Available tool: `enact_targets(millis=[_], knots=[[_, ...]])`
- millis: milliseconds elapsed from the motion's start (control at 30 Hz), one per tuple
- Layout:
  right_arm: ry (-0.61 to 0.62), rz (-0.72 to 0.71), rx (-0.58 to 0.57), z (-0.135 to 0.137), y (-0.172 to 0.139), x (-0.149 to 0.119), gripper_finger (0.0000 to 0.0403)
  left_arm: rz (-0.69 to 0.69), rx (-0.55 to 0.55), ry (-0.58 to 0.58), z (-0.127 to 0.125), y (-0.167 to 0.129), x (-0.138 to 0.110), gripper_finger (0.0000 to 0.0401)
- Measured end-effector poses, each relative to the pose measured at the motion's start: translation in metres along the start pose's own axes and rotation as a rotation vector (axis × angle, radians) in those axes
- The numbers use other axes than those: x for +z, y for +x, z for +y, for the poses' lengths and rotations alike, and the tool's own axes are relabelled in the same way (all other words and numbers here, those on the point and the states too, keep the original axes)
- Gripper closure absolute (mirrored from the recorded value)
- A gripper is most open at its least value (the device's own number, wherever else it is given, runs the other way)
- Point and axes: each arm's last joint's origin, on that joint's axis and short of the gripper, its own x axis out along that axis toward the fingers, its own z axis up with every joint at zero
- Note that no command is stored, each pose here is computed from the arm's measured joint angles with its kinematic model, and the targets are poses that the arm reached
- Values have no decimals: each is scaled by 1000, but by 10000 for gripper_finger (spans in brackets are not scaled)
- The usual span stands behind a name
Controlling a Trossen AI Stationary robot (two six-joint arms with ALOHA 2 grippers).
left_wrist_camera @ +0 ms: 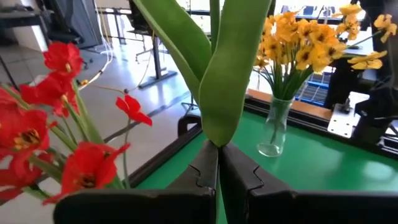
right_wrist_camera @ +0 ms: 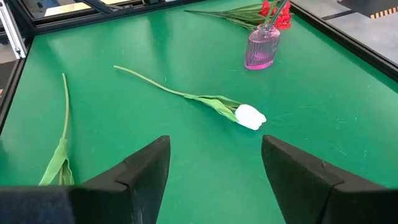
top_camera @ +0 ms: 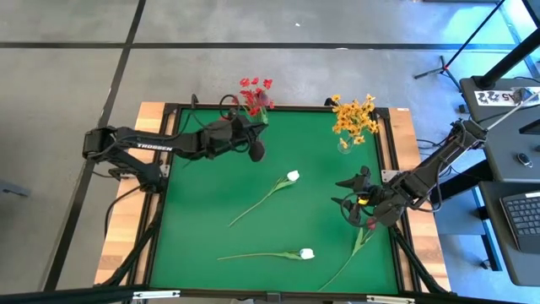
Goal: Sort flowers into vase by color
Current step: Put the left red tulip into the pink vase
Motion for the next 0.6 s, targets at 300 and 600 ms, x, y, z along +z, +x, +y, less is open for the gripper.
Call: enact_targets(millis=[300, 600], knots=[[-4, 3, -2, 0, 0, 0, 150, -3, 15, 36, 2, 0, 1, 401], [-3, 3, -2, 0, 0, 0, 150, -30, 17, 55, 4, -5, 7, 401]])
